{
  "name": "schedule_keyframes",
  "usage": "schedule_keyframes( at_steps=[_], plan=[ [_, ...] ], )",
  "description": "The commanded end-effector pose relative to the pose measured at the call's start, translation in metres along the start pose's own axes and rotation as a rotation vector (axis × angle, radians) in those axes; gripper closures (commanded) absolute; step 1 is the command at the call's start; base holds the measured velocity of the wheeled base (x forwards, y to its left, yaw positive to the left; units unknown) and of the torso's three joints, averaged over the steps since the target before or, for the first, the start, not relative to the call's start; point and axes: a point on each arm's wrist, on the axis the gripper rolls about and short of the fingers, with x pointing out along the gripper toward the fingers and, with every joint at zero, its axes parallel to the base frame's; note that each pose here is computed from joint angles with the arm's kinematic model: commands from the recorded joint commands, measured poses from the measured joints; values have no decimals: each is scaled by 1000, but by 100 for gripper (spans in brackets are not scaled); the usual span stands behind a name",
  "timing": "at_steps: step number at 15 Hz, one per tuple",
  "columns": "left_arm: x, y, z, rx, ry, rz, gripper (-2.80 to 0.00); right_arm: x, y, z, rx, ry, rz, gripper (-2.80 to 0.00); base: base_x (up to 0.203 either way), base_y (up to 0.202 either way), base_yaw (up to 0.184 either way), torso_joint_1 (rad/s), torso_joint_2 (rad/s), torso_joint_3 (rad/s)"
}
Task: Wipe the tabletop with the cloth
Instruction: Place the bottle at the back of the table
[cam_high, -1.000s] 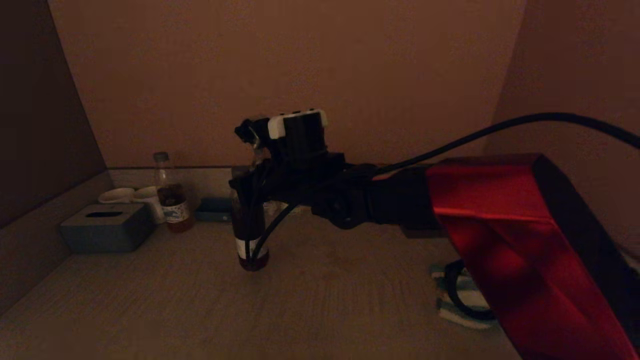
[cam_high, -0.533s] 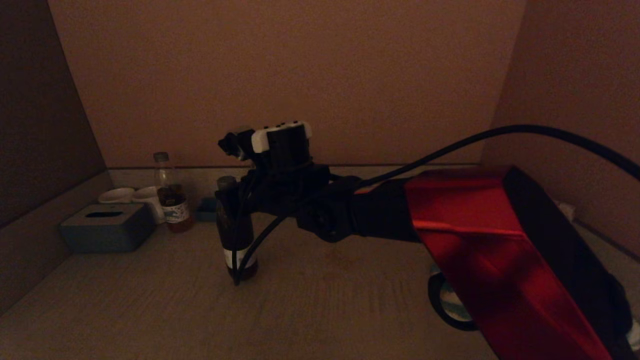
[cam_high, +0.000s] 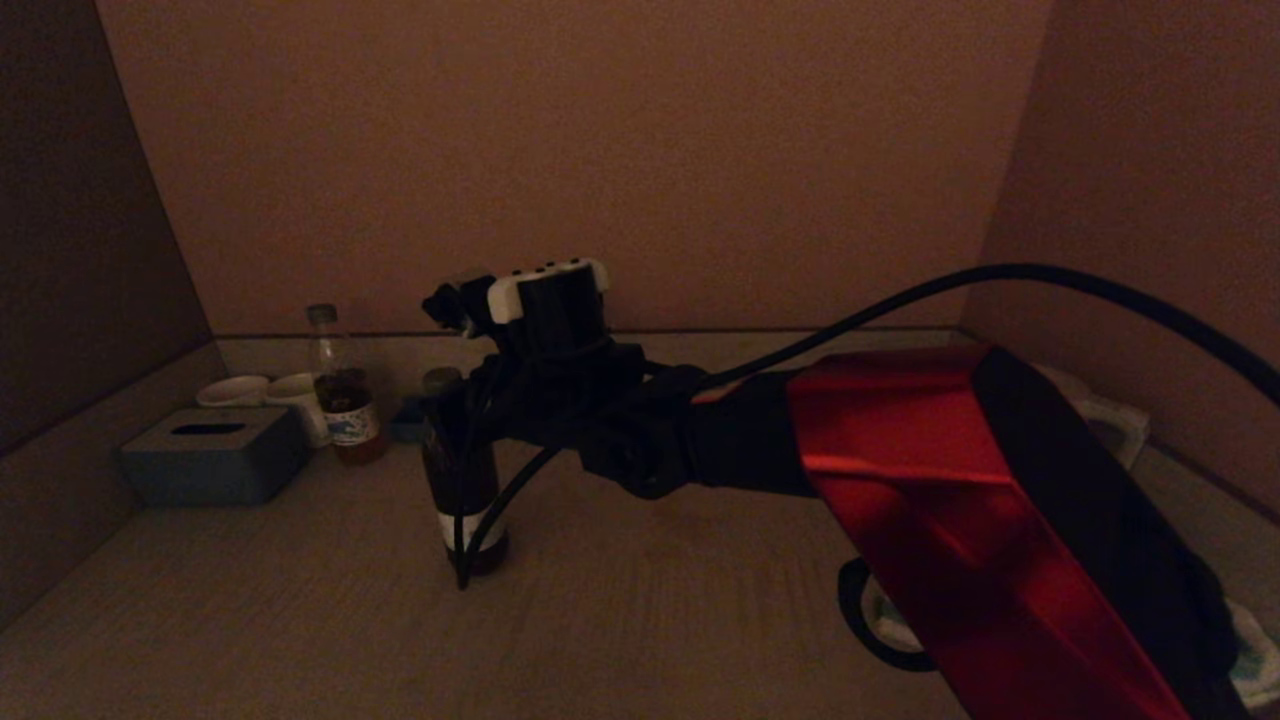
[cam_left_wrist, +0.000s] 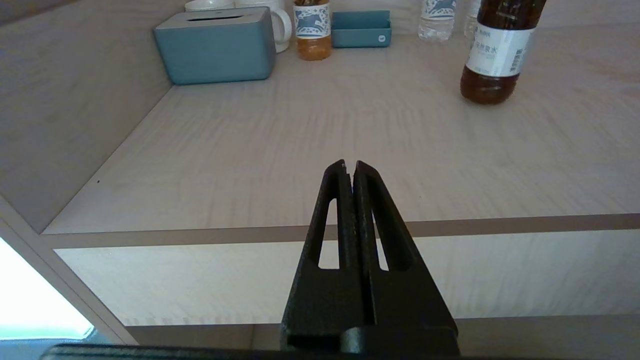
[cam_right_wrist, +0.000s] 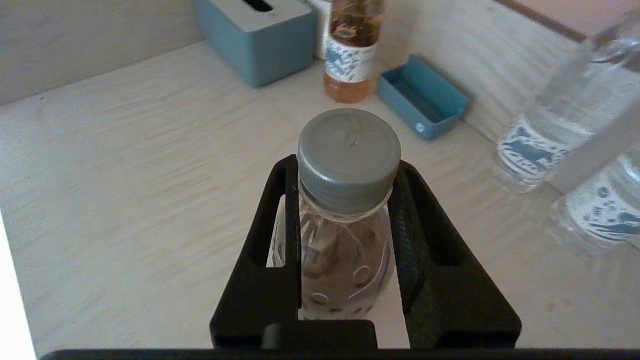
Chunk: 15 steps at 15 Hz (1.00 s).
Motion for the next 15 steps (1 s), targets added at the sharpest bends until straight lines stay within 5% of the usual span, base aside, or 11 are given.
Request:
schedule_keyframes(
  at_steps=[1, 15],
  plan=[
    [0, 0, 0, 1, 1, 0, 0, 1, 1, -1, 1, 3, 4, 0, 0, 0, 0, 0, 0, 0],
    [0, 0, 0, 0, 1, 1, 0, 2, 0, -5, 3, 17, 2, 0, 0, 0, 0, 0, 0, 0]
  ],
)
